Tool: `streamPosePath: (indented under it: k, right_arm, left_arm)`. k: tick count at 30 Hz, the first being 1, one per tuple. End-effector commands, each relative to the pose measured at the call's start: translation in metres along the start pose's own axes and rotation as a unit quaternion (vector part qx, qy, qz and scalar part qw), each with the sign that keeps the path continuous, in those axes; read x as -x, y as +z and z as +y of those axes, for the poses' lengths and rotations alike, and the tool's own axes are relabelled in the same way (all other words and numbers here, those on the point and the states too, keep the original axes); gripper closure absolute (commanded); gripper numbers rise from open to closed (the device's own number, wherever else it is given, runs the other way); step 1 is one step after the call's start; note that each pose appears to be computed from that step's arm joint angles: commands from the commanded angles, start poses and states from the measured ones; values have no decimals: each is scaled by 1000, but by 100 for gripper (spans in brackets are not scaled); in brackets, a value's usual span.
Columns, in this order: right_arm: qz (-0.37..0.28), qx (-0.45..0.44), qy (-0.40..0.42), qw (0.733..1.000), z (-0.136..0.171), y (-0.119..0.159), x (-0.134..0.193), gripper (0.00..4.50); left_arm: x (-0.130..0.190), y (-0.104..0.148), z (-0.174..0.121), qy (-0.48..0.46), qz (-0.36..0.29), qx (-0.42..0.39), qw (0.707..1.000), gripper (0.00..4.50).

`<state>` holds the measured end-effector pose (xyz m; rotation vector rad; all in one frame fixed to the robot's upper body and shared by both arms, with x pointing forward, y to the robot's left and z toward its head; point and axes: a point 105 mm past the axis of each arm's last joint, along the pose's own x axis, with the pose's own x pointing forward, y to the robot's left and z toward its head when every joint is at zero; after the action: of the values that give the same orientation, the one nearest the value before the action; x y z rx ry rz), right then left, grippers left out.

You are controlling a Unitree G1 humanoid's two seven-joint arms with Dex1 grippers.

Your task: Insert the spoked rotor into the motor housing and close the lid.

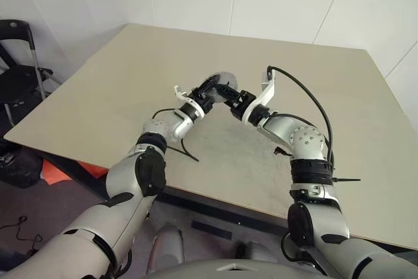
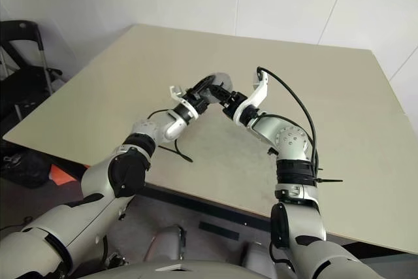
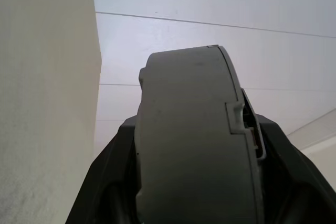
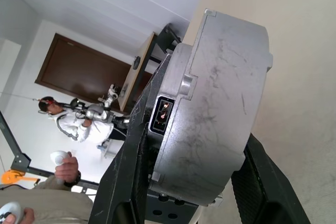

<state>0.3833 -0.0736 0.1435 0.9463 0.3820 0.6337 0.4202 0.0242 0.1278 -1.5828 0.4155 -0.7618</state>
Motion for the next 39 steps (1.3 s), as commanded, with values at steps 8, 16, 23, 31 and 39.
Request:
streamPosePath:
  k: [8,16,23,31,39]
  right_arm:
    - [-64,47,-96,992,-25,35,17,243]
    - [-60,37,-81,994,-20,34,16,243]
    - [-80,-28,-40,996,-8,41,17,243]
    - [-94,-119,133,979,53,59,27,243]
    - [-42,-109,160,980,65,38,27,243]
  left_arm:
    - [2,32,-36,-32,-25,-74,996,5]
    - [4,32,-35,-35,-21,-67,997,5]
    - [6,32,-36,-40,-19,-51,998,5]
    - [14,27,-35,-55,-2,37,998,5]
    - [13,15,-44,-82,29,97,992,5]
